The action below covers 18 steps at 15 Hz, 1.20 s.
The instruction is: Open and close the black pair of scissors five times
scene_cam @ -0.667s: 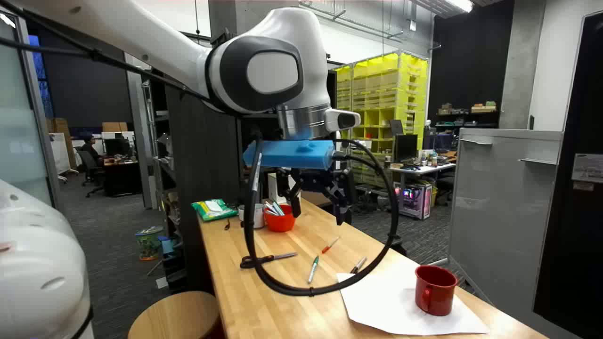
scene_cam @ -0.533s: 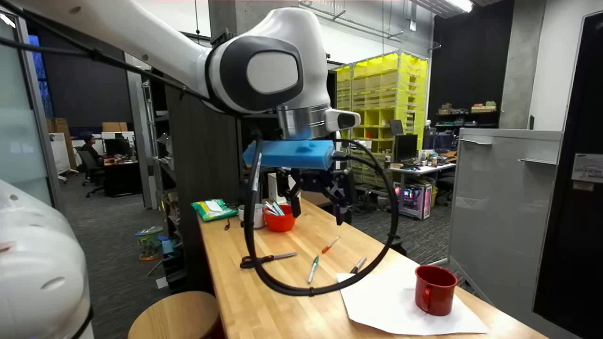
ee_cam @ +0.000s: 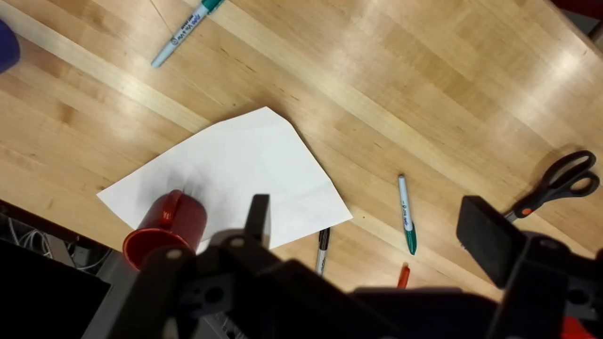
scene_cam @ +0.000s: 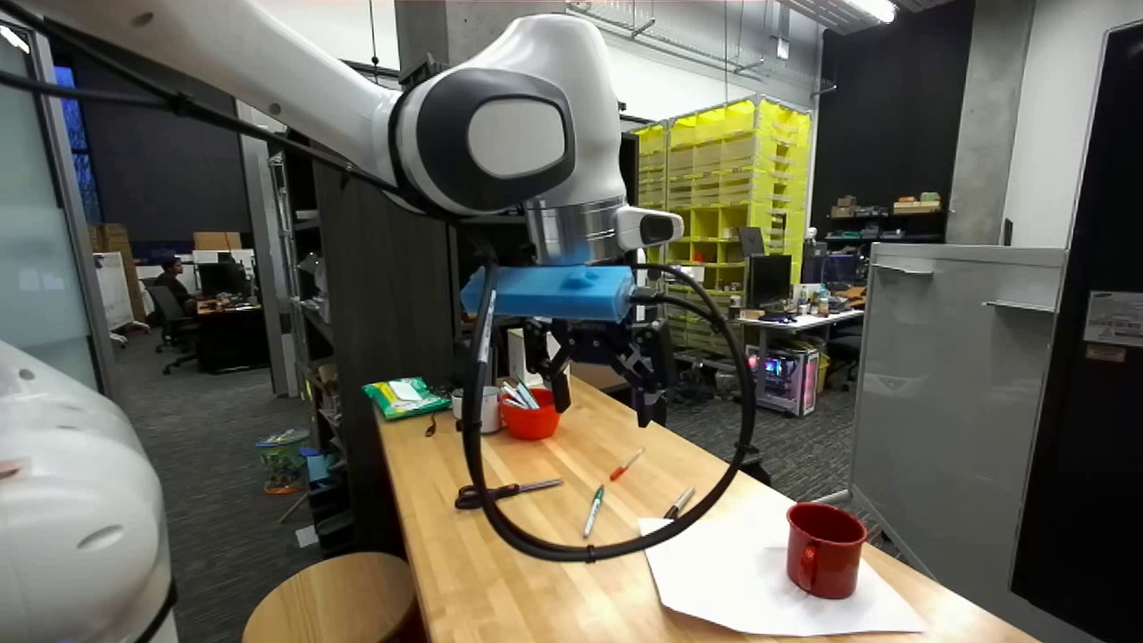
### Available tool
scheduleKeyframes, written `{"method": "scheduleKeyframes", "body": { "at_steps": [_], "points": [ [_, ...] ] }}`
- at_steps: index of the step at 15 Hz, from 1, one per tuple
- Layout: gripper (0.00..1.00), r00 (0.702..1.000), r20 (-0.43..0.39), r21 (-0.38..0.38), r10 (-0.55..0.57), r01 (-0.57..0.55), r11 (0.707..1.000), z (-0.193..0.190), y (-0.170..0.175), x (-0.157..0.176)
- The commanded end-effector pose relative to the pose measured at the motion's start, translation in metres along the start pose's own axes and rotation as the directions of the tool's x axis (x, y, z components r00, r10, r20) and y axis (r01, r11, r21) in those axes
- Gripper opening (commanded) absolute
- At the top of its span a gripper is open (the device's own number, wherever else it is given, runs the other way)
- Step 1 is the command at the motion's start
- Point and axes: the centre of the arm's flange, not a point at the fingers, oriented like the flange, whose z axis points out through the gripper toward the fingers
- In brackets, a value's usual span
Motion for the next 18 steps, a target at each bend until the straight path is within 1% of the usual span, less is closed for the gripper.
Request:
{"method": "scheduleKeyframes", "body": {
  "at_steps": [1, 15, 17, 18],
  "points": [
    [1.0, 1.0, 0.0, 0.0, 0.0, 0.0, 1.0, 0.0, 0.0, 0.0],
    [1.0, 1.0, 0.0, 0.0, 0.0, 0.0, 1.0, 0.0, 0.0, 0.0],
    [1.0, 1.0, 0.004, -0.003, -0.01, 0.01, 1.0, 0.005, -0.01, 0.007],
    [1.0, 1.0, 0.015, -0.018, -0.002, 0.003, 1.0, 0.01, -0.018, 0.013]
  ]
}}
